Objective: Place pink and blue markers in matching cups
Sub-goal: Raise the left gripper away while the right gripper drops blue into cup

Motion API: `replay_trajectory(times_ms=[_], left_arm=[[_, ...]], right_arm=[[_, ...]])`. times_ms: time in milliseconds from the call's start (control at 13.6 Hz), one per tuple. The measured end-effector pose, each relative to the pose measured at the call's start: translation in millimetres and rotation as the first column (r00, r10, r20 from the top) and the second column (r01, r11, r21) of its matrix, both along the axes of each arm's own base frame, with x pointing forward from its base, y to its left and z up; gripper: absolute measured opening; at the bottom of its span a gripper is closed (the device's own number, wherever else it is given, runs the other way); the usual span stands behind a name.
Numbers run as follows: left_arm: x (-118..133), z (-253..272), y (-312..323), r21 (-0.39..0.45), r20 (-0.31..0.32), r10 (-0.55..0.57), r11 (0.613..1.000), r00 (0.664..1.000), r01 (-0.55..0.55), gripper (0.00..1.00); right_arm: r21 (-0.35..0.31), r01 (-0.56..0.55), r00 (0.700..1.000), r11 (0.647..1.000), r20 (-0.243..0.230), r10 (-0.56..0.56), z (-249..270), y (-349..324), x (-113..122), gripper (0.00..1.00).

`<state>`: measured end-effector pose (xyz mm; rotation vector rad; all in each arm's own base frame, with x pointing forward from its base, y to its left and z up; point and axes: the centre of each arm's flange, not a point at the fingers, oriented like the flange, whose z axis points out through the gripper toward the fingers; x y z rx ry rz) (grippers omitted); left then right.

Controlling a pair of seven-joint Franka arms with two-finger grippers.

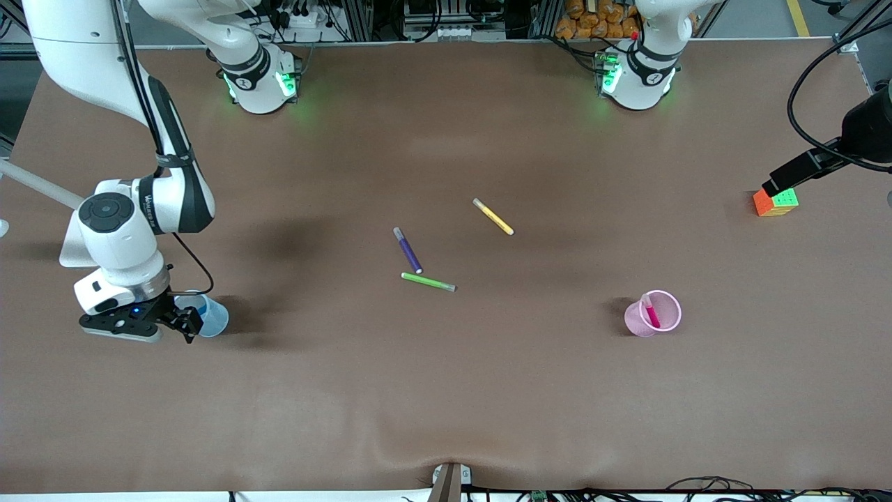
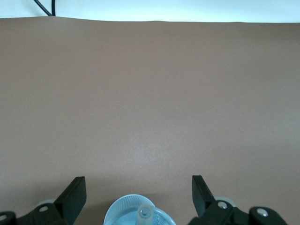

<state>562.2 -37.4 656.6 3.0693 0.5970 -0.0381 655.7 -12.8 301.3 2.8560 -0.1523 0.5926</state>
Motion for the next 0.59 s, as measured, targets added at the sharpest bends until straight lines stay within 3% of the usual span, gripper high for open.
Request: replay_trajectory(times_ms=[294,588], left_arm=[[1.1,-4.3,23.4,0.008,0.008,-0.011,1.0,1.0,0.011,1.0],[-0.5,-22.7,27.1,0.023,0.042,-0.037,0.999,0.998,0.037,1.0]], right_arm=[[-0.01,0.019,0.999,1.0,-0.034,-0.019,30.6,14.8,18.5,1.0],[0.049,0.097,0.99,0.994,-0.103,-0.092,63.0,16.2,31.3,1.0]])
